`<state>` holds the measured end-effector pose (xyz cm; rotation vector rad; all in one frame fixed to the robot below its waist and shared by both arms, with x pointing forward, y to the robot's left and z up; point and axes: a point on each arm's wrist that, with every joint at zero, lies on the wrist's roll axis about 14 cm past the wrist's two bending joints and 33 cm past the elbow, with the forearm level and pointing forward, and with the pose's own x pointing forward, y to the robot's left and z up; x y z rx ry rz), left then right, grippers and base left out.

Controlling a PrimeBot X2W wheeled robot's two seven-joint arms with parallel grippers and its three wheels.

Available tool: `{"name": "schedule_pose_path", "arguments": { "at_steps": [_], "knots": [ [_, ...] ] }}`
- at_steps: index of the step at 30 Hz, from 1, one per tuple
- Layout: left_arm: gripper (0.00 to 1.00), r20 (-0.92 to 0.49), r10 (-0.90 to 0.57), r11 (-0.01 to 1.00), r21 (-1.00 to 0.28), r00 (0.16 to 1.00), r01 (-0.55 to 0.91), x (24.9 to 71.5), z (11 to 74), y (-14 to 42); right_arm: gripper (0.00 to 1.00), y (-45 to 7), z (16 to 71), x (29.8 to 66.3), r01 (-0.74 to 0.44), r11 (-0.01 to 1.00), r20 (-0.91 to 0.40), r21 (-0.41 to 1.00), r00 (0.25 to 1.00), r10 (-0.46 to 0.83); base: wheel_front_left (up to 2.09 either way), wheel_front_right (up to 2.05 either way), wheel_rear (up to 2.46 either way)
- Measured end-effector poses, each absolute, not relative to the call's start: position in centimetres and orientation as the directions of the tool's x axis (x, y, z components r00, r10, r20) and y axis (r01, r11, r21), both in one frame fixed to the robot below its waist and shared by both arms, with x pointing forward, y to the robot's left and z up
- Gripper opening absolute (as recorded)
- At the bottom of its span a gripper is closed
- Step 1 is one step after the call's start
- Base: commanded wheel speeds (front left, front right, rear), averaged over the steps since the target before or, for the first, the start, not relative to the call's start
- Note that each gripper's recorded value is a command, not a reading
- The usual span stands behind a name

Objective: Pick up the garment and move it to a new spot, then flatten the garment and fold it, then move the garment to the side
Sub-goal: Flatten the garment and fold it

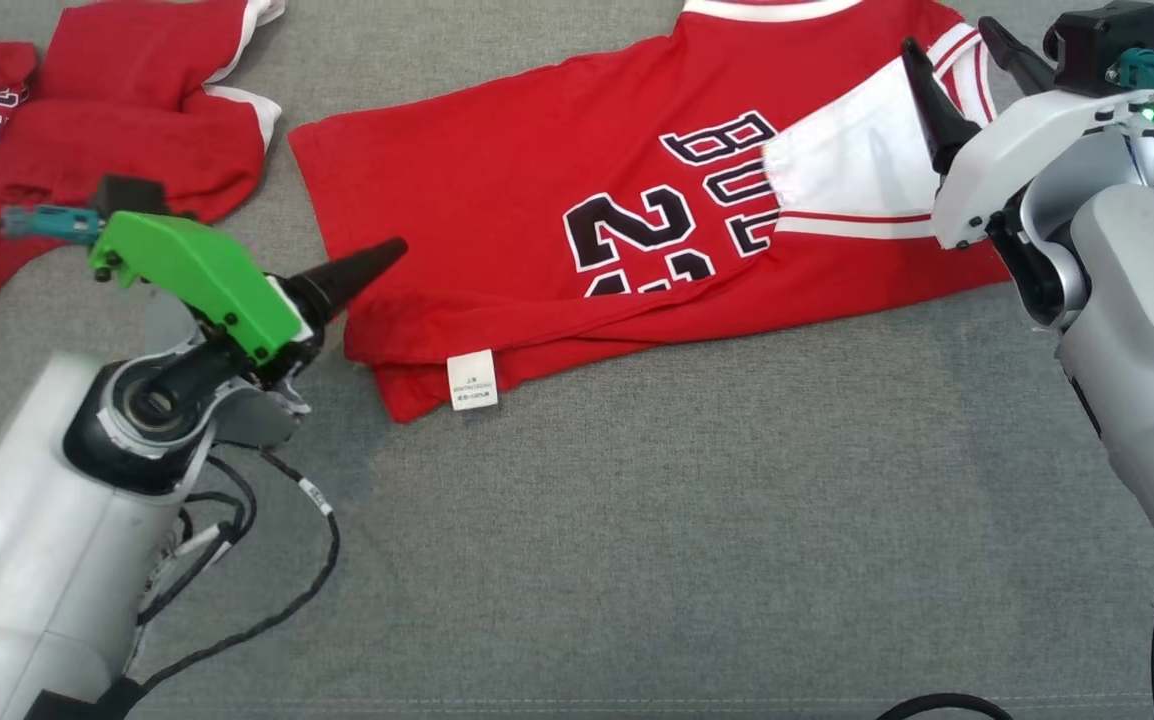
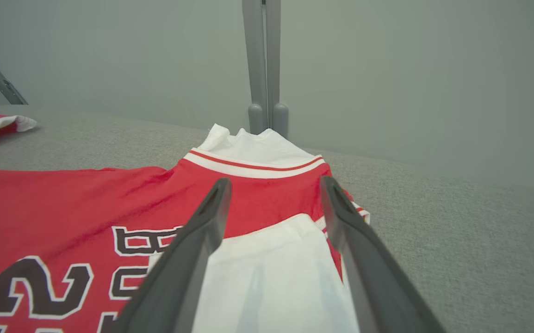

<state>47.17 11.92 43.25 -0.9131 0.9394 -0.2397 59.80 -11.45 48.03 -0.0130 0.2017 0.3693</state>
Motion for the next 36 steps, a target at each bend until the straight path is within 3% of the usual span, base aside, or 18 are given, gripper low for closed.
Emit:
{"name": "schedule_pose_path", "arguments": {
  "at_steps": [5,9,14,23,30,36],
  "knots": [
    [1.0,-0.429,-0.501,0.523,-0.842,0.752,-0.132,48.7,48.0,14.3,1.0,-12.6,50.5,59.1,-0.359,0.933,-0.129,0.006,0.925,0.357,0.0,0.0,0.0],
    [1.0,-0.4,-0.45,0.62,-0.783,0.798,-0.043,46.3,48.6,15.5,1.0,-15.2,49.6,57.0,-0.342,0.939,-0.188,-0.036,0.925,0.33,0.0,0.0,0.0],
    [1.0,-0.438,-0.421,0.741,-0.671,0.795,0.022,41.3,46.3,14.0,1.0,-18.4,48.7,54.6,-0.31,0.948,-0.263,-0.075,0.923,0.281,0.0,0.0,0.0],
    [1.0,-0.516,-0.451,0.742,-0.67,0.728,-0.015,35.7,42.1,9.8,1.0,-20.3,45.8,51.6,-0.304,0.949,-0.398,-0.08,0.883,0.25,0.0,0.0,0.0],
    [1.0,-0.538,-0.421,0.767,-0.641,0.73,-0.029,37.7,40.7,10.2,1.0,-21.0,43.8,51.0,-0.299,0.95,-0.485,-0.087,0.846,0.222,0.0,0.0,0.0],
    [1.0,-0.564,-0.354,0.845,-0.535,0.746,-0.004,39.5,39.8,11.9,1.0,-20.4,42.5,50.7,-0.311,0.947,-0.524,-0.08,0.821,0.226,0.0,0.0,0.0]
  ]
}}
